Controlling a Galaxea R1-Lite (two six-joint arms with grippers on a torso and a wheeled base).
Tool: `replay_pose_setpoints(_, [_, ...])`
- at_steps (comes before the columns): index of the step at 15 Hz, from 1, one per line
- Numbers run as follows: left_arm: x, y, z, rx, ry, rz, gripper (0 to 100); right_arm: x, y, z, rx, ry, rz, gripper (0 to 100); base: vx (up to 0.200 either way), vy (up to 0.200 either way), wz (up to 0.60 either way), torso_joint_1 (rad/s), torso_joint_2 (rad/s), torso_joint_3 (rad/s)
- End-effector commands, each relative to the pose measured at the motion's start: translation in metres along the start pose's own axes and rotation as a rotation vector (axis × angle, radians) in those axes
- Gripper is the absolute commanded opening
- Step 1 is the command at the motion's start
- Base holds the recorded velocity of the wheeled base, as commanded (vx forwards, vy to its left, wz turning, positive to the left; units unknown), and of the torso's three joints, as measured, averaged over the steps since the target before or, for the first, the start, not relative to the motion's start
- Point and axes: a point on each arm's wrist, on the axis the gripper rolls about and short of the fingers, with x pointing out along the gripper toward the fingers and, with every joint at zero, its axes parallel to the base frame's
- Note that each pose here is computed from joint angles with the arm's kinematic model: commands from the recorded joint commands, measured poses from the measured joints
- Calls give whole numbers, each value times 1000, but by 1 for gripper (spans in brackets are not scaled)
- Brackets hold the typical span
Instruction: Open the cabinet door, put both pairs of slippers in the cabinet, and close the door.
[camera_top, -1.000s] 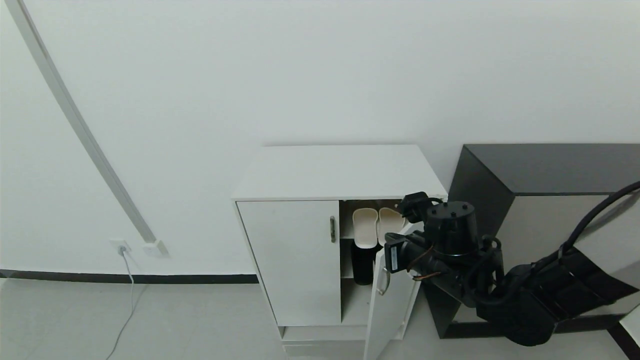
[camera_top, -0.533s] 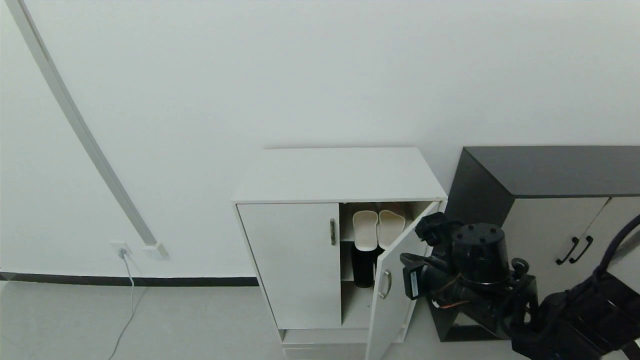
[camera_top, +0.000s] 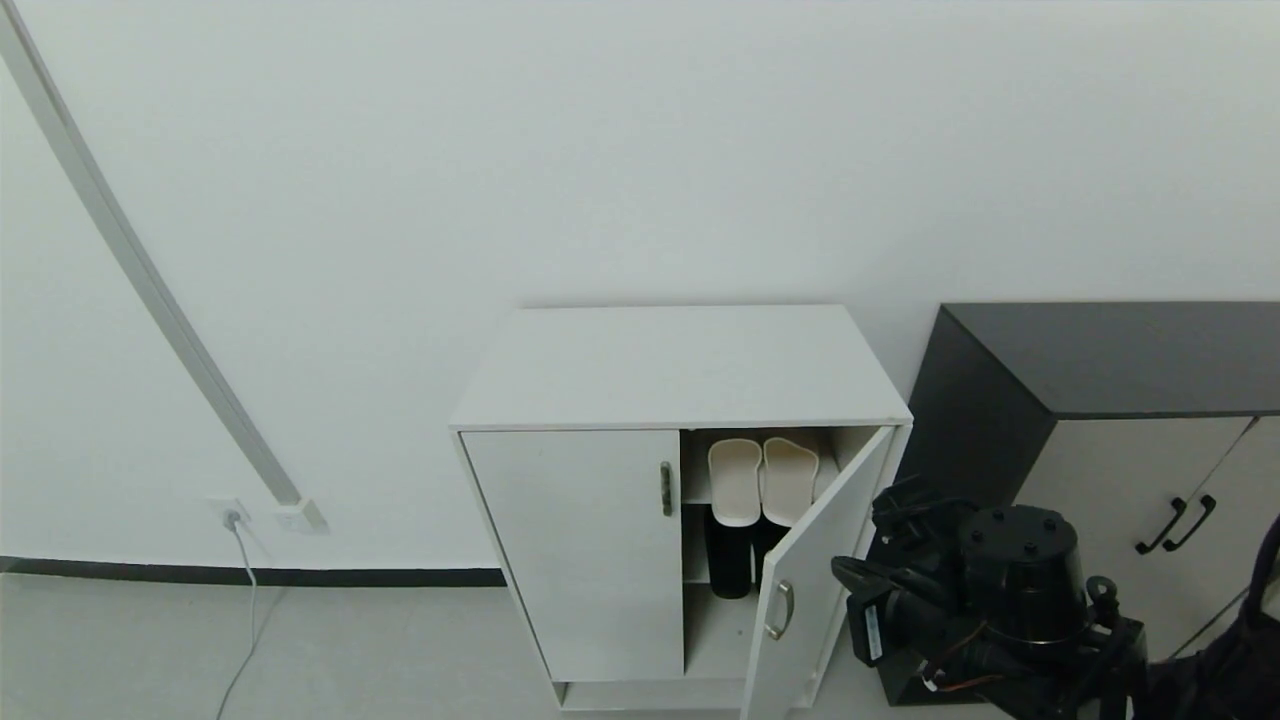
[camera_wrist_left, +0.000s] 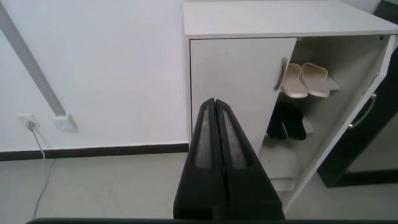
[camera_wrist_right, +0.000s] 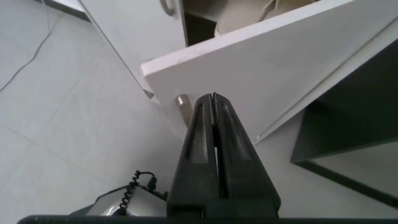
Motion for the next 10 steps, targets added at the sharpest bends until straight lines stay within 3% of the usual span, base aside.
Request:
replay_pose_setpoints(1, [0,0,0,0,1,0,0,8,1,-8,-3,28,0,0,0,0,0,0,0,0])
replay_pose_setpoints(10, [0,0,0,0,1,0,0,45,7,-15,2,-13,8,0,0,0,0,0,0,0])
